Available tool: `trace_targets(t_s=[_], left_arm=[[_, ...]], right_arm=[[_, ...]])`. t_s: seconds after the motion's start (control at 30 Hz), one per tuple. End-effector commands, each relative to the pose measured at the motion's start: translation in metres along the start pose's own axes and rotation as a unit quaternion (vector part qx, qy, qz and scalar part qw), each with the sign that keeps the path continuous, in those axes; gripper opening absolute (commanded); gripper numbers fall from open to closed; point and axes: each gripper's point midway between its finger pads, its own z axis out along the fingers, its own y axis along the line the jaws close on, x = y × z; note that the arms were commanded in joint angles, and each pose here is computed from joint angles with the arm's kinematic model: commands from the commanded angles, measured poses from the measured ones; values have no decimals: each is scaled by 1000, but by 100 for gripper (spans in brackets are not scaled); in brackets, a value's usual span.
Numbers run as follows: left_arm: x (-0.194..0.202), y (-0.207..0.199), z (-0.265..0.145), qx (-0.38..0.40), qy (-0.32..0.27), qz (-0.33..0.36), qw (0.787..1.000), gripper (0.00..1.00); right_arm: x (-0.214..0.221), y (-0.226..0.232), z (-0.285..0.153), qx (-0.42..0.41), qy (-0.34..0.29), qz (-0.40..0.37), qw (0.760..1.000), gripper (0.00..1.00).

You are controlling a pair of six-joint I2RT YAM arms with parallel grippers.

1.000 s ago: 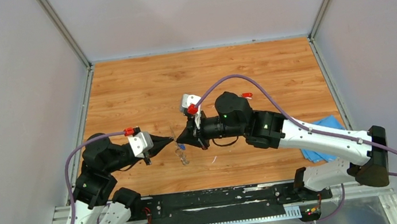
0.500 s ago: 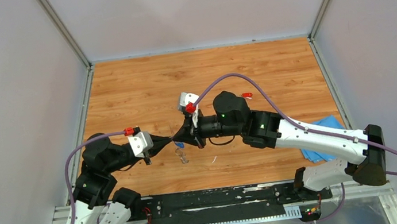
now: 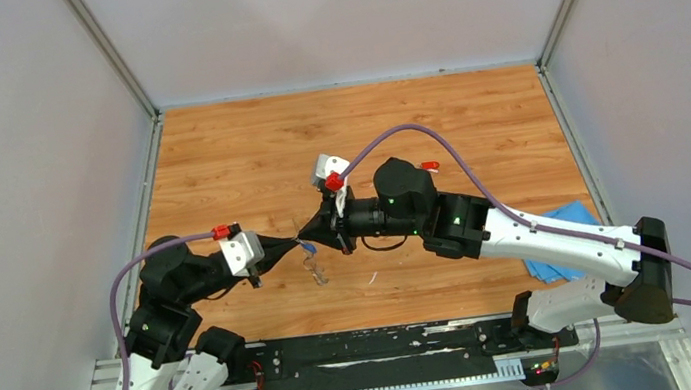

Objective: Put the keys on the keyring

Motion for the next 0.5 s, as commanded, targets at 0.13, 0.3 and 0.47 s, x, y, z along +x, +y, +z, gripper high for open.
trace_targets(t_s=[0.13,0.3,0.47], left_arm=[[-11,1,-1,-4,-21,13,1000,0],[-13,1,-1,-4,-23,14,1000,0],[-13,0,-2,-3,-25,15,1000,0]], right_arm=[[1,1,-5,13,-7,9,1000,0],[3,-1,-6,19,-6,13,1000,0],[4,-4,-8,30,-6,16,999,0]])
